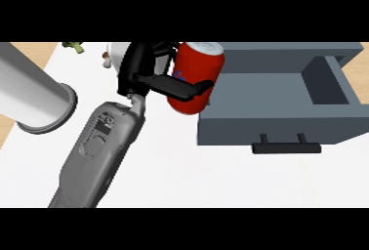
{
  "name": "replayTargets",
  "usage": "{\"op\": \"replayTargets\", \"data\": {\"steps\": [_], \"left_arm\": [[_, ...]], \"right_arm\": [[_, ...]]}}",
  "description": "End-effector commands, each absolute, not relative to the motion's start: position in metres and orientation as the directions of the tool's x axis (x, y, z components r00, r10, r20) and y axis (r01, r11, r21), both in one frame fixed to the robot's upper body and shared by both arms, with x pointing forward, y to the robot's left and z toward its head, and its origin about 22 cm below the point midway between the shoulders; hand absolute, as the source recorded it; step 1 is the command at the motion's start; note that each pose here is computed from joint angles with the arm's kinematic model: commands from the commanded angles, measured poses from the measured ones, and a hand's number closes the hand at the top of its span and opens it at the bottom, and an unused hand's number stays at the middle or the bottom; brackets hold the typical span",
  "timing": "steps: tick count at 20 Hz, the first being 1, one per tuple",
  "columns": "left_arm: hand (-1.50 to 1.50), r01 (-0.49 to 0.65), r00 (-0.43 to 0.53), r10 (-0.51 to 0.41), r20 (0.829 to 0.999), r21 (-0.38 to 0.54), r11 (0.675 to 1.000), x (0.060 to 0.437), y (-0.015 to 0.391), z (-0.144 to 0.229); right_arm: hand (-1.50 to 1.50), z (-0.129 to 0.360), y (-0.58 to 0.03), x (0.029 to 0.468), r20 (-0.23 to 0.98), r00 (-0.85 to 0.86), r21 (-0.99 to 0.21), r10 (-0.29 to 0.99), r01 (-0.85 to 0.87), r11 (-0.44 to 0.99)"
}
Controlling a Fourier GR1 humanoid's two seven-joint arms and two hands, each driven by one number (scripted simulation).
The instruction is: Pick up the can, place it into the drawer and close the drawer
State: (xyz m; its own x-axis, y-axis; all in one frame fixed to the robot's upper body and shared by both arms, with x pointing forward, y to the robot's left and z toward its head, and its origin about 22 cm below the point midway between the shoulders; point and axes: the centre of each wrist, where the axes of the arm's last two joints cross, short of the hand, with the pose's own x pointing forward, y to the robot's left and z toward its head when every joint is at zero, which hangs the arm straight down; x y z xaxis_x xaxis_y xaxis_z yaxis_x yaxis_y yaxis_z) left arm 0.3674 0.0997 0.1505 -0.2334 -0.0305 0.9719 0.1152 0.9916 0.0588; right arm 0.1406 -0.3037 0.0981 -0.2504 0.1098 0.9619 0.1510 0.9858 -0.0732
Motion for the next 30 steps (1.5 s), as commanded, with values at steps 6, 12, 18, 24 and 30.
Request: {"op": "replayTargets", "data": {"steps": [6,12,18,24,30], "left_arm": [[1.5,0.124,-0.257,-0.051,0.965,0.085,0.989,0.385,0.041,0.199],[1.5,0.103,-0.25,-0.091,0.964,0.12,0.987,0.397,0.012,0.224],[1.5,0.097,-0.231,-0.118,0.966,0.144,0.985,0.404,-0.007,0.225],[1.5,0.089,-0.222,-0.159,0.962,0.182,0.979,0.413,-0.018,0.235],[1.5,0.06,-0.22,-0.191,0.957,0.209,0.976,0.421,-0.026,0.254]], "right_arm": [[-1.5,0.094,-0.312,0.16,0.96,-0.257,-0.072,0.11,0.153,0.986],[-1.5,0.102,-0.314,0.141,0.961,-0.249,-0.082,0.117,0.147,0.986],[-1.5,0.089,-0.308,0.146,0.962,-0.246,-0.09,0.121,0.134,0.987],[-1.5,0.107,-0.306,0.153,0.959,-0.263,-0.08,0.105,0.103,0.991],[-1.5,0.101,-0.292,0.154,0.961,-0.253,-0.082,0.113,0.132,0.988]]}}
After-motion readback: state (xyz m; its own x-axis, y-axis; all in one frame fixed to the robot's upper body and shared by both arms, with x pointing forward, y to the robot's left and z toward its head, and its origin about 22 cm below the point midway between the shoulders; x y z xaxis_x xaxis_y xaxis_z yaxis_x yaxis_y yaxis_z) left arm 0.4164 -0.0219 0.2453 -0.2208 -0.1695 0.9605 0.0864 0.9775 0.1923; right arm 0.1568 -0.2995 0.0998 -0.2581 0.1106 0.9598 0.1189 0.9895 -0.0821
